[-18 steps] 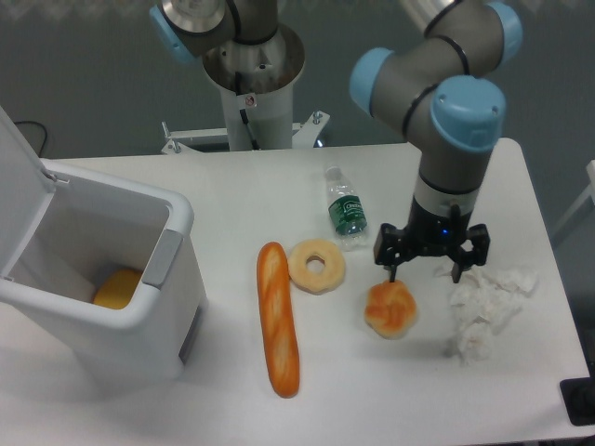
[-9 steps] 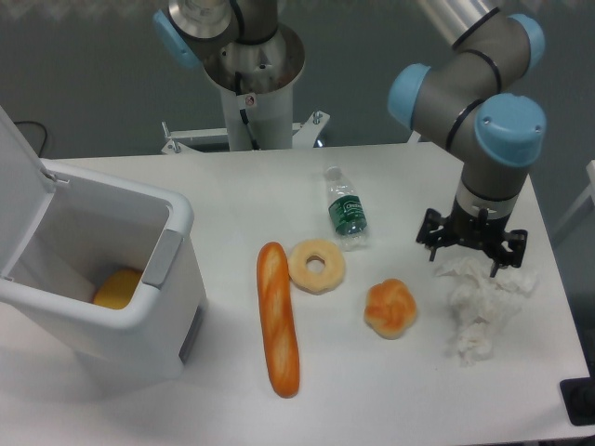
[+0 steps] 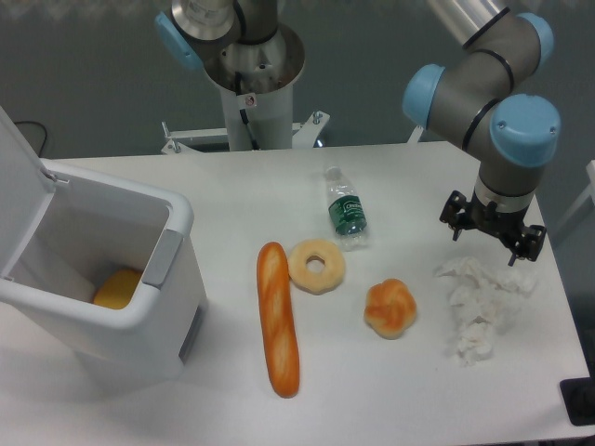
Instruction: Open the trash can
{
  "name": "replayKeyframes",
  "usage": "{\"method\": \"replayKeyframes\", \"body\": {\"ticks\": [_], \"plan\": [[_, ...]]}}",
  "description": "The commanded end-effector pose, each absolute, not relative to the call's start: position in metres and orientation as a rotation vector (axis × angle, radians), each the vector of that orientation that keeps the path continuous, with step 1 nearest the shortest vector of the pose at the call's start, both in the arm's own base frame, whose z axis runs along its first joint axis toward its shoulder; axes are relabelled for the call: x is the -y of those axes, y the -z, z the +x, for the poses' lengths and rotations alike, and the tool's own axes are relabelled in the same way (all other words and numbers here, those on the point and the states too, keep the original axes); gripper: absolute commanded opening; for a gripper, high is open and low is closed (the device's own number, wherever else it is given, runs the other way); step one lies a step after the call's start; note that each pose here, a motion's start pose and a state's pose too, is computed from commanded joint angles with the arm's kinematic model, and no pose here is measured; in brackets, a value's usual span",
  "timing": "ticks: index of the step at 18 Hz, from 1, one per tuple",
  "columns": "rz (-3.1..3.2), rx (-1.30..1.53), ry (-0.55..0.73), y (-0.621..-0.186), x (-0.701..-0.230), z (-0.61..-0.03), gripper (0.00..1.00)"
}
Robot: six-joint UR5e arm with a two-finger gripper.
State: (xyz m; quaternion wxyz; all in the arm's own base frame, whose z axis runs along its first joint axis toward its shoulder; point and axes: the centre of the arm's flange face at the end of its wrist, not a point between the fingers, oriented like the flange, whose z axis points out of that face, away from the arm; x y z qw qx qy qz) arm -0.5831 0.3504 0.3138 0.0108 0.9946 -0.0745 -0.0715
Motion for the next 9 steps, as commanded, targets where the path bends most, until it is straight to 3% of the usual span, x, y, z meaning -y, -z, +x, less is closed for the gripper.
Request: {"method": "replayKeyframes", "body": {"ticks": [9], "plan": [[3.14, 0.232, 0.206, -0.3114, -0.3598, -0.5778, 1.0]]}}
